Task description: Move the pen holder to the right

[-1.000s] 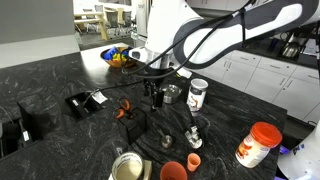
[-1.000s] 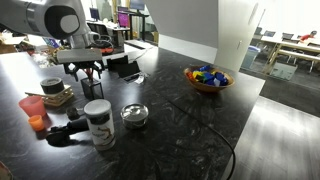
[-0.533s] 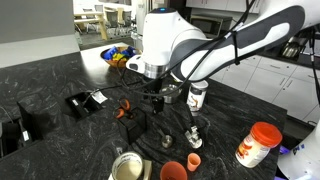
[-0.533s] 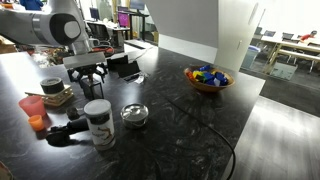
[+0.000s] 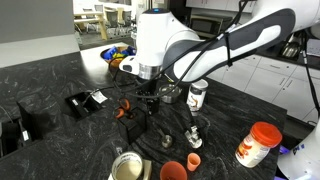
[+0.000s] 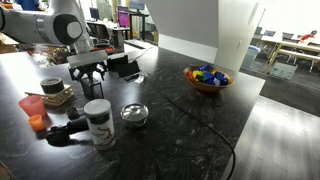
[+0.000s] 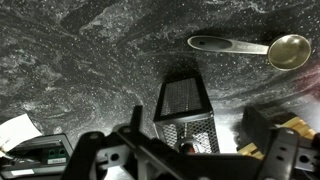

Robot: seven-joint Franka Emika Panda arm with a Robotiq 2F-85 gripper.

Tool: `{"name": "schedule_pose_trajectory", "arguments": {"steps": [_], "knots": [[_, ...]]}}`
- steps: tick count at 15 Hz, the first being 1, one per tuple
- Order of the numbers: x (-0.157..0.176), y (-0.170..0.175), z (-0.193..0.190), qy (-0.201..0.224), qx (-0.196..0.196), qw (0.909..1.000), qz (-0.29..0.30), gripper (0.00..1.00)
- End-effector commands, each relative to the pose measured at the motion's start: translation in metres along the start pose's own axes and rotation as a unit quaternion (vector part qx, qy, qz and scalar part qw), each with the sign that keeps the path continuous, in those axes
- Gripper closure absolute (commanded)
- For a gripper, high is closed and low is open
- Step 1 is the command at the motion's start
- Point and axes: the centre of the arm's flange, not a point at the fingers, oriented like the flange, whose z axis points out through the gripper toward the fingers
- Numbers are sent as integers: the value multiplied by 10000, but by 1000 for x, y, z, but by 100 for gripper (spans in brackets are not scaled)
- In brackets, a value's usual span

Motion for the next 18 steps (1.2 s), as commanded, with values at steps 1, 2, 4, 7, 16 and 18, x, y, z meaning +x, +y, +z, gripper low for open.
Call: {"name": "schedule_pose_trajectory", "arguments": {"steps": [1,2,4,7,16,18], "knots": [[16,9,6,60,56,9987,-504,0],[20,9,8,69,80,9979,-642,0],[27,9,11,93,102,9963,-847,0],[30,10,15,103,132,9944,-1047,0],[30,6,29,209,309,9948,-947,32],[30,6,28,231,320,9950,-916,47]]}}
